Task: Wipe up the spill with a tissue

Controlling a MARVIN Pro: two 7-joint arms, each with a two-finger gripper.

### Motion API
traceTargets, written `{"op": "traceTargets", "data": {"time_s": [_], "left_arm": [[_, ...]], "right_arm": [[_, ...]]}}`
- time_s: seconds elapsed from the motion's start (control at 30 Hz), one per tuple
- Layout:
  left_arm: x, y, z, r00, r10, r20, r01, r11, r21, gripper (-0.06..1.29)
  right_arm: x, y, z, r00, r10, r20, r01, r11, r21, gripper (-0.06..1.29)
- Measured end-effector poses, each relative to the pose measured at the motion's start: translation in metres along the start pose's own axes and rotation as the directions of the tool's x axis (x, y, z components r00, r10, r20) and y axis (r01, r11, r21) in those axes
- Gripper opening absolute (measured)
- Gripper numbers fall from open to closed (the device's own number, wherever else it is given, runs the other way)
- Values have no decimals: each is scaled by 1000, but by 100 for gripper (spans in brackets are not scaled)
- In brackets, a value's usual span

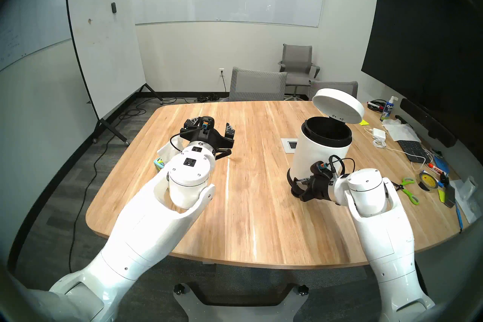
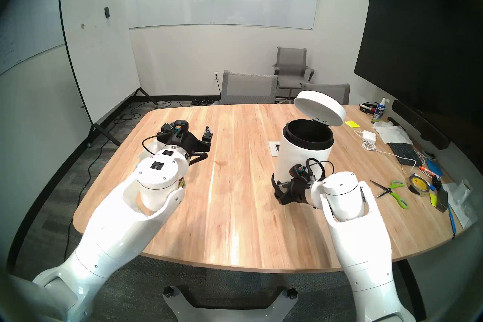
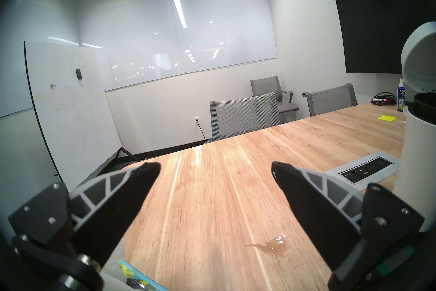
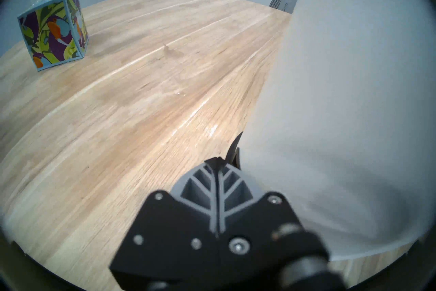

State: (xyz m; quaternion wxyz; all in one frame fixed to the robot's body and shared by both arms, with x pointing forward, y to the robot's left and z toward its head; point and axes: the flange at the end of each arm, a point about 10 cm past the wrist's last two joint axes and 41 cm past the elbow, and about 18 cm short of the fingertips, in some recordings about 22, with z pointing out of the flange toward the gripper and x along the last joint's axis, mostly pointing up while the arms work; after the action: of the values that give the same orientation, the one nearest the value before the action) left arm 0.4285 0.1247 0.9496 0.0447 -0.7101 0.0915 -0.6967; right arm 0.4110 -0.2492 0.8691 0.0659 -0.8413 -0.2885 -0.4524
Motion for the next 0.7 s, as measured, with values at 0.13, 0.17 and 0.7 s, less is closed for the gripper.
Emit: {"op": "traceTargets", "data": {"time_s": [0.13, 0.17, 0.7], "left_arm": [[0, 0, 0, 1000, 0, 0, 0, 1000, 0, 127], [0, 0, 0, 1000, 0, 0, 0, 1000, 0, 127], [0, 0, 0, 1000, 0, -1, 0, 1000, 1, 127]], "right_arm": [[13, 0, -7, 1000, -3, -23, 3, 1000, 0, -3], [14, -1, -7, 1000, -3, -25, 3, 1000, 0, -3], [61, -29, -6, 995, -39, -88, 43, 998, 50, -3]]}}
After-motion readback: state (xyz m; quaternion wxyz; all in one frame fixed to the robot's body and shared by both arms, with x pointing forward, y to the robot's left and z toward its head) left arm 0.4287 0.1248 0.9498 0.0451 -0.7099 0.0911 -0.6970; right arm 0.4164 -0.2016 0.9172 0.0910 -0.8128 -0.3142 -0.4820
